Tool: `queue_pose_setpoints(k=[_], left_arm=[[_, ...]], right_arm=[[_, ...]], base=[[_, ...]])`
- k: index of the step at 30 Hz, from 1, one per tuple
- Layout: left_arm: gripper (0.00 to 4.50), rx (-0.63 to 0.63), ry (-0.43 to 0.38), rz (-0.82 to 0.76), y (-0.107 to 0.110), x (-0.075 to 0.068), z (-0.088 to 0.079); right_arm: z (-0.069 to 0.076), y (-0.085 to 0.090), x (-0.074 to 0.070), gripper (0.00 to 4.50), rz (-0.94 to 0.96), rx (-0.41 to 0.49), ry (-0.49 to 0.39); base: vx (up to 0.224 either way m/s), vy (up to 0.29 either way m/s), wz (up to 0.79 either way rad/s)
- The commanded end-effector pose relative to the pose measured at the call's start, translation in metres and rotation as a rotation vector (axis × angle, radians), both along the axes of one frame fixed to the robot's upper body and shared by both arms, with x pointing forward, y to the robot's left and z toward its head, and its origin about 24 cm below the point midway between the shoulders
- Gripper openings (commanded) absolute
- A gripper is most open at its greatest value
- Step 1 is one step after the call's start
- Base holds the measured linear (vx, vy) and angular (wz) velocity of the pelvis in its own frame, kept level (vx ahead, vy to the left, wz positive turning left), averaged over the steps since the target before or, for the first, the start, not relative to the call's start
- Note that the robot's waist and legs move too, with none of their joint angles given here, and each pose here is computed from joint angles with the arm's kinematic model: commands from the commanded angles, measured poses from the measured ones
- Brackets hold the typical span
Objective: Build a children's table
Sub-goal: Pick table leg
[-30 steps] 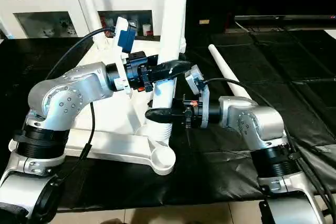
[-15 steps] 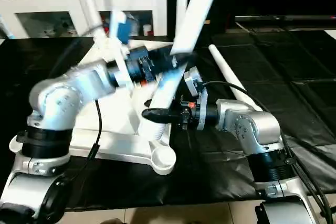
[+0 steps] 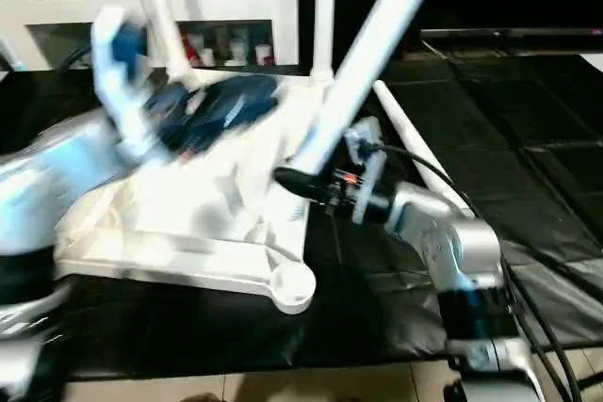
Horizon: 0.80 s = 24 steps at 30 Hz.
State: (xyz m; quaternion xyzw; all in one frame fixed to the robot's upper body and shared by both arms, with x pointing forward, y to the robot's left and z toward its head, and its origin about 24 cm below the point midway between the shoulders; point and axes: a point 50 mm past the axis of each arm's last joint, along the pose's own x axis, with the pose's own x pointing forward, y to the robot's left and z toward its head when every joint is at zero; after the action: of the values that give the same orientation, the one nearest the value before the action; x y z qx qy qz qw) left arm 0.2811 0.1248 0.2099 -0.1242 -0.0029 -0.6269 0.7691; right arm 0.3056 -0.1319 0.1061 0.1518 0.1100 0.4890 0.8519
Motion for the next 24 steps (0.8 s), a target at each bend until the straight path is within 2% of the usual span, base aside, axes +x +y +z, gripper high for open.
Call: queue_pose_setpoints(k=[1,4,5,9,11,14,19,20,21,24], left_arm=[[3.03,0.11,-0.055,-0.076,0.001,-0.013,-0.008],[3.03,0.239,-0.032,-0.12,0.008,-0.022,-0.025],[3.03,0.239,-0.032,-0.12,0.008,-0.022,-0.025],[3.03,0.436,-0.017,-0.154,0.016,-0.03,-0.051],[3.03,0.472,-0.009,-0.161,0.018,-0.031,-0.056],[3.03,0.673,-0.002,-0.177,0.026,-0.033,-0.084],[3.03,0.762,-0.022,-0.156,0.026,-0.029,-0.1],[2.75,0.783,-0.033,-0.152,0.025,-0.027,-0.104],[2.68,0.814,-0.056,-0.15,0.023,-0.025,-0.114],[2.55,0.888,-0.08,-0.127,0.024,-0.02,-0.127]], right_arm=[[0.004,-0.002,0.0,1.93,-0.059,-0.03,-0.057],[0.004,0.0,-0.005,1.93,-0.104,-0.049,-0.091],[0.004,0.0,-0.005,1.93,-0.104,-0.049,-0.091],[-0.003,-0.003,-0.01,1.93,-0.161,-0.118,-0.088],[-0.004,-0.003,-0.011,1.93,-0.163,-0.122,-0.092],[-0.007,0.0,-0.019,1.93,-0.131,-0.138,-0.114],[-0.01,0.0,-0.021,1.93,-0.152,-0.143,-0.128],[-0.011,0.0,-0.022,1.93,-0.158,-0.15,-0.134],[-0.014,0.001,-0.024,1.93,-0.169,-0.171,-0.139],[-0.022,-0.001,-0.024,1.93,-0.211,-0.265,-0.141]], base=[[0.0,0.0,0.0],[0.0,0.0,0.0],[0.0,0.0,0.0],[0.0,0.0,0.0],[0.0,0.0,0.0],[0.0,0.0,0.0],[0.0,0.0,0.0],[0.0,0.0,0.0],[0.0,0.0,0.0],[0.0,0.0,0.0]])
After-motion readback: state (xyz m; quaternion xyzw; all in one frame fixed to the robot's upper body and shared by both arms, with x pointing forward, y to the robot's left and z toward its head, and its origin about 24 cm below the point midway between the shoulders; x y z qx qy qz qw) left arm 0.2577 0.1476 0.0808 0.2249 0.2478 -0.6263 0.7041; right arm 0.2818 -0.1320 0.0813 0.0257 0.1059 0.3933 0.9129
